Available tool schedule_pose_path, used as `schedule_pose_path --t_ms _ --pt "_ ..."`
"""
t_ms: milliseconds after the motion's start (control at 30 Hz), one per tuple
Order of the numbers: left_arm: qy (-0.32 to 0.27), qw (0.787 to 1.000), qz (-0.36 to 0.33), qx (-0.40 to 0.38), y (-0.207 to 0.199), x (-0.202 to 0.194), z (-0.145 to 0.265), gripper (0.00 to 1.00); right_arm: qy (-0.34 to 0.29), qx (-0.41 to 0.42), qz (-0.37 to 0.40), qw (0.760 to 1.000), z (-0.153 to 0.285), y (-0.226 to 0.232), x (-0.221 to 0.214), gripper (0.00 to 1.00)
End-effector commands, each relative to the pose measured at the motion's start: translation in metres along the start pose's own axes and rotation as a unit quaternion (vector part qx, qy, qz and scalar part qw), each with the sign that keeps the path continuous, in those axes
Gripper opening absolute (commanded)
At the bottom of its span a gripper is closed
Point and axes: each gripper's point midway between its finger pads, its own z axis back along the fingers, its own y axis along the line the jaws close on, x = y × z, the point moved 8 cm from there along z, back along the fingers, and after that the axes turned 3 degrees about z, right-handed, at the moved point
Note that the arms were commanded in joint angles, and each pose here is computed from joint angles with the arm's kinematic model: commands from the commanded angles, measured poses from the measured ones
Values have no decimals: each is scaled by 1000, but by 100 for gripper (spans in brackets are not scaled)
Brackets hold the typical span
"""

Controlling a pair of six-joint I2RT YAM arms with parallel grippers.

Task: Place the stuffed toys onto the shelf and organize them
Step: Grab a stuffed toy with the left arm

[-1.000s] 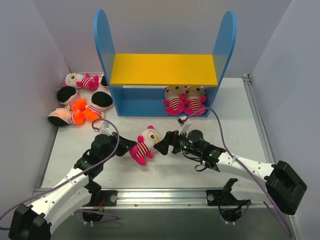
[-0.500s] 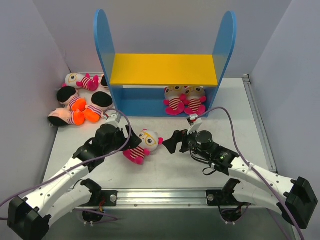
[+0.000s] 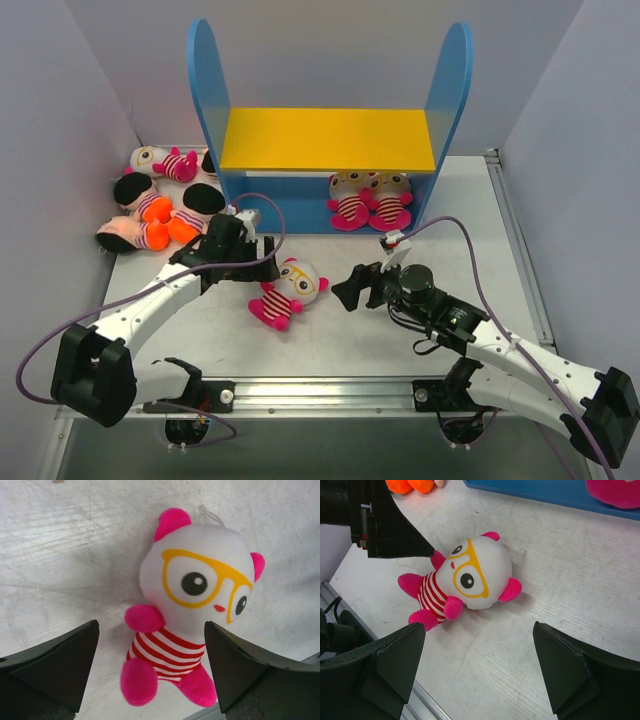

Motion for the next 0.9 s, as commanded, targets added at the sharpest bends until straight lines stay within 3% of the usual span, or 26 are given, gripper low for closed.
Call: schedule_pose_path --t_ms 0,333,533,867 --pt "-25 999 -4 -38 8 27 16 95 -32 9 11 999 9 7 17 93" --pt "42 991 22 -123 12 17 -12 95 -31 15 15 999 5 7 15 93" --pt "82 989 90 -81 19 0 -35 94 -34 16 14 999 3 7 14 93" --pt "109 988 99 -56 2 -38 -67 92 -25 17 16 999 0 6 9 93"
